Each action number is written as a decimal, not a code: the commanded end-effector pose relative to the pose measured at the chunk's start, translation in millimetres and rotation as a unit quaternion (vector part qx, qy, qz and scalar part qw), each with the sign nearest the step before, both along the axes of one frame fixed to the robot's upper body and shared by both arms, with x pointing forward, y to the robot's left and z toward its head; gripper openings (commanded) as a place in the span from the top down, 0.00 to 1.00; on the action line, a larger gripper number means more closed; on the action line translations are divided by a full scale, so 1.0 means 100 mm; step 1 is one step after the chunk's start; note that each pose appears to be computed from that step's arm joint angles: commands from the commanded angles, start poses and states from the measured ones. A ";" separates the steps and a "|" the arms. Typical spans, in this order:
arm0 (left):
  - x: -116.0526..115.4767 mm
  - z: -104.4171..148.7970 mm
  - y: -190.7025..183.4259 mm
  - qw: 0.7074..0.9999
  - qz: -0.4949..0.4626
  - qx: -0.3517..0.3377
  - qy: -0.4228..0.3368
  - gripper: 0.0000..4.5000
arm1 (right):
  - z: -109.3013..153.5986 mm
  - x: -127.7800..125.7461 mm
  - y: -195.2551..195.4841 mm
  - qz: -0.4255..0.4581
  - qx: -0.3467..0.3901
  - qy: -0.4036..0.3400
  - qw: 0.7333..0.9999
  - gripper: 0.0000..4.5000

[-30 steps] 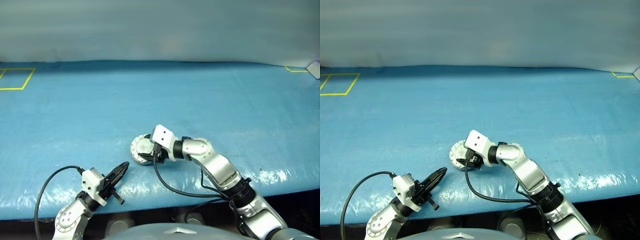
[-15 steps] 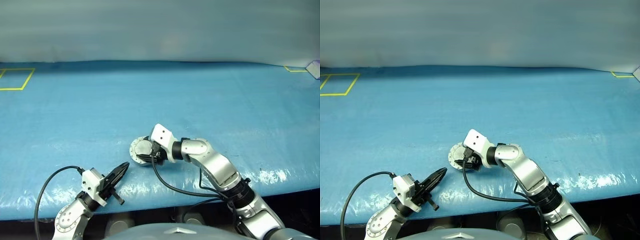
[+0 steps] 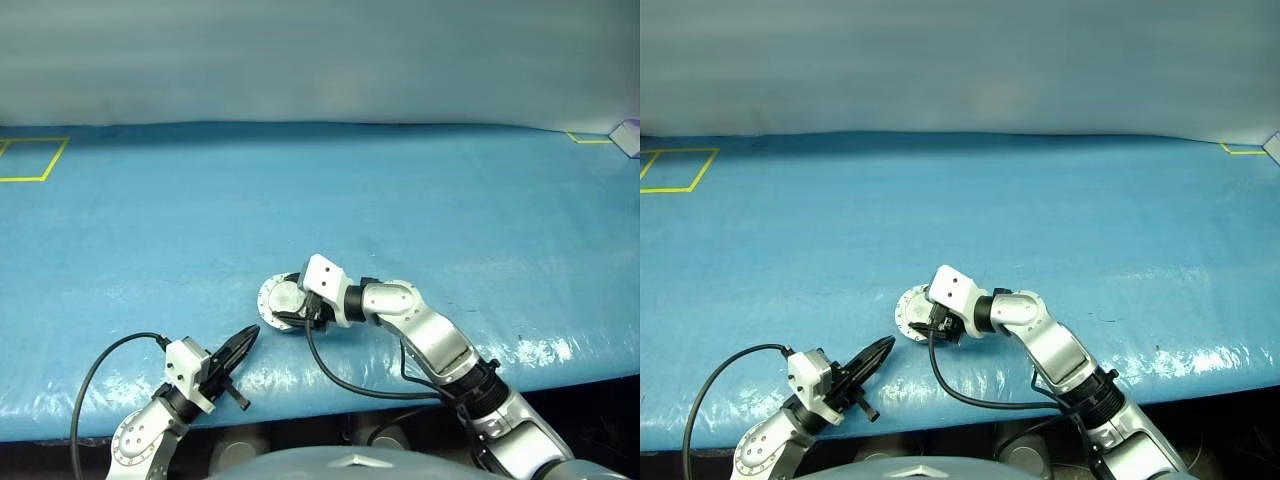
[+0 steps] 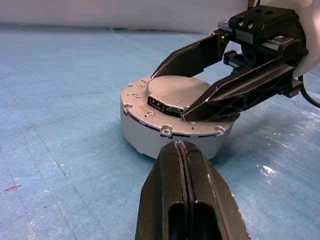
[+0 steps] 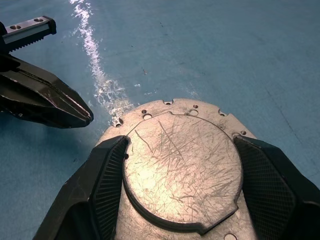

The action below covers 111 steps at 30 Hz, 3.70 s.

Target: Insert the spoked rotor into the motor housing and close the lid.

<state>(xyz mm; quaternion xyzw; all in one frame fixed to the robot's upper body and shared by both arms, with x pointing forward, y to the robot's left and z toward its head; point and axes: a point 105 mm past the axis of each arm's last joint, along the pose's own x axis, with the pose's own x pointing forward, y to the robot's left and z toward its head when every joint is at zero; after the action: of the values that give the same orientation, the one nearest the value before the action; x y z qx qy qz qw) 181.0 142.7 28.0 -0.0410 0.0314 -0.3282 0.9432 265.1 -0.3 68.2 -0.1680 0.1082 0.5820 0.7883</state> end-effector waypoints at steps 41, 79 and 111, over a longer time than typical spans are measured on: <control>0.03 0.07 -0.06 1.000 -0.009 -0.001 -0.009 1.00 | -0.05 0.12 -0.03 0.057 0.009 0.002 0.998 0.31; 0.14 0.14 0.00 1.000 0.009 -0.002 -0.013 1.00 | -0.38 0.24 -0.18 -0.004 -0.123 0.018 0.992 0.31; 0.71 0.71 0.28 0.970 0.048 -0.164 0.175 1.00 | -0.34 0.15 -0.13 0.036 -0.104 0.027 0.994 0.31</control>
<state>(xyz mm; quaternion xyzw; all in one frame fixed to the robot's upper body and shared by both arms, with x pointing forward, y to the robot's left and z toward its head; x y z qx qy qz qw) 252.1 175.3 91.7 -0.2426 0.1334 -0.2468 0.9287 278.7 5.2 63.7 -0.2225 0.1137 0.6243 0.7402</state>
